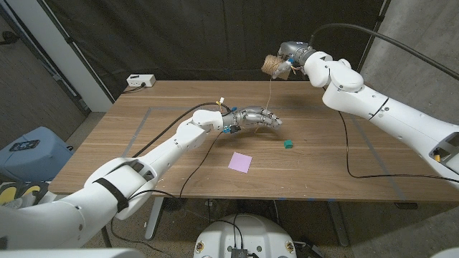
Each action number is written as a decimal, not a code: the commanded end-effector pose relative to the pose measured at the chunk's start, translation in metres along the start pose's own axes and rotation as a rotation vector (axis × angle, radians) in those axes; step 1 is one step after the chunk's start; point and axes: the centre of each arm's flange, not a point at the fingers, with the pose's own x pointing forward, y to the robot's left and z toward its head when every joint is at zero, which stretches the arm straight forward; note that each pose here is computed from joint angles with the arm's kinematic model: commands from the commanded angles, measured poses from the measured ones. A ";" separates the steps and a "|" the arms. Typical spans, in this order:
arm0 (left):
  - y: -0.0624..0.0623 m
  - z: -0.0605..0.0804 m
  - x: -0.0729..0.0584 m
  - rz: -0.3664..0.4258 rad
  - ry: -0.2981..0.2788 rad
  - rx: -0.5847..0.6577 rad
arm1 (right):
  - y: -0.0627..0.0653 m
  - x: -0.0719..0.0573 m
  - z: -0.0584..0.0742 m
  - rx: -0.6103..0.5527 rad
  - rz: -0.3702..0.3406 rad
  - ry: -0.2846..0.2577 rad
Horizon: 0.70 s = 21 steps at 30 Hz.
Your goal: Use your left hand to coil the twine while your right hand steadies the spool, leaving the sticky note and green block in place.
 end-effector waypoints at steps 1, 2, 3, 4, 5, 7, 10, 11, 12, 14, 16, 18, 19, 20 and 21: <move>-0.010 0.004 -0.020 0.007 -0.004 0.003 | 0.001 0.004 0.006 -0.009 0.008 0.011; -0.011 0.004 -0.021 0.005 -0.007 0.000 | 0.001 0.005 0.007 -0.010 0.011 0.011; -0.011 0.004 -0.022 0.004 -0.009 0.000 | 0.001 0.005 0.007 -0.010 0.012 0.013; -0.012 0.004 -0.022 0.003 -0.011 0.000 | 0.001 0.006 0.008 -0.013 0.013 0.014; -0.012 0.004 -0.023 0.002 -0.013 -0.001 | 0.001 0.007 0.008 -0.016 0.014 0.015; -0.012 0.004 -0.023 0.000 -0.015 -0.003 | 0.001 0.008 0.009 -0.018 0.016 0.020; -0.012 0.004 -0.025 -0.005 -0.016 -0.003 | 0.000 0.011 0.009 -0.021 0.016 0.027; -0.012 0.004 -0.025 -0.007 -0.016 -0.001 | 0.000 0.012 0.009 -0.022 0.017 0.029; -0.011 0.005 -0.026 -0.010 -0.016 0.000 | -0.001 0.013 0.009 -0.022 0.017 0.031; -0.011 0.005 -0.027 -0.012 -0.016 0.003 | -0.001 0.014 0.009 -0.024 0.016 0.035; -0.010 0.005 -0.028 -0.013 -0.017 0.002 | -0.001 0.015 0.009 -0.024 0.015 0.037; -0.010 0.005 -0.029 -0.015 -0.018 0.004 | -0.001 0.016 0.009 -0.026 0.015 0.040; -0.010 0.005 -0.029 -0.016 -0.019 0.004 | -0.001 0.016 0.009 -0.026 0.015 0.039; -0.010 0.006 -0.029 -0.017 -0.021 0.004 | -0.001 0.017 0.009 -0.026 0.016 0.041; -0.010 0.006 -0.029 -0.017 -0.022 0.005 | -0.001 0.017 0.009 -0.026 0.016 0.042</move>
